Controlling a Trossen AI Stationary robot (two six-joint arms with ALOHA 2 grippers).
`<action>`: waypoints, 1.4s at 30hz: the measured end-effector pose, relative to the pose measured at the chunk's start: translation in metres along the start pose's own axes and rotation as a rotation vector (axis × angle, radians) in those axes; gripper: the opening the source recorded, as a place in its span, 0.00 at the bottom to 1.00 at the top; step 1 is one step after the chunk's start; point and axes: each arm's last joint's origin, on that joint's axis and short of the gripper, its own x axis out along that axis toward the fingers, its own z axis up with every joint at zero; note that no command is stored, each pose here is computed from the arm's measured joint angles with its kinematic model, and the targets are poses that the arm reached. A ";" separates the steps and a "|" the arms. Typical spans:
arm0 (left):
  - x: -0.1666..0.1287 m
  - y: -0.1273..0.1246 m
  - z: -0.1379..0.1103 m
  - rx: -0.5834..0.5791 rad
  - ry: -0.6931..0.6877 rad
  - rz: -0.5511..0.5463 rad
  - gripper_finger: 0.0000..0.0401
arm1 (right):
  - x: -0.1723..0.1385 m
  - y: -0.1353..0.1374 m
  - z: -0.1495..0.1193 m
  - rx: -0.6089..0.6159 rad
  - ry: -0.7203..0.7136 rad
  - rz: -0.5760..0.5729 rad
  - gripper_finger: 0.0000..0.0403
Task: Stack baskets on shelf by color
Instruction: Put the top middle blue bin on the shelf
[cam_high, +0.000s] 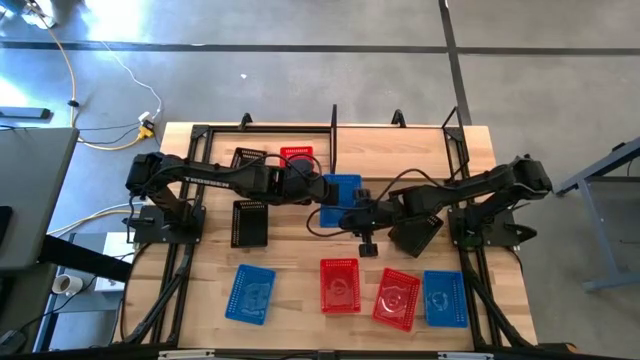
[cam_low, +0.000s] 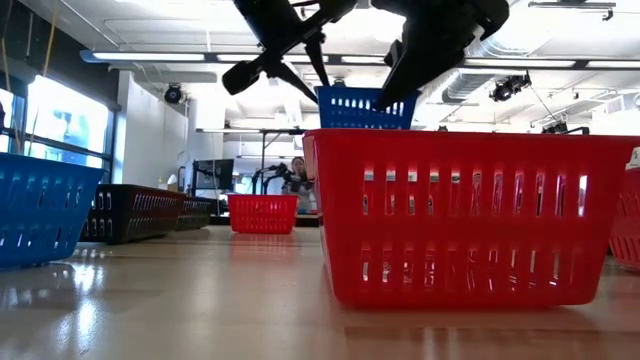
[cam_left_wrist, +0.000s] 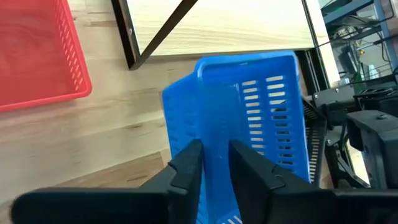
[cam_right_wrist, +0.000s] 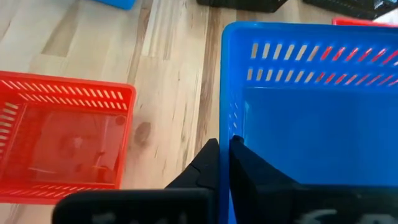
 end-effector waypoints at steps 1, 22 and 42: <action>0.000 0.000 0.000 0.000 0.000 0.000 0.20 | 0.000 0.000 0.000 0.009 0.004 0.000 0.01; 0.007 0.006 0.022 0.161 0.122 -0.041 0.33 | -0.022 0.013 -0.008 0.150 0.046 -0.084 0.00; -0.050 0.007 0.059 0.357 0.006 -0.203 0.33 | -0.096 -0.004 -0.036 0.271 -0.081 -0.273 0.00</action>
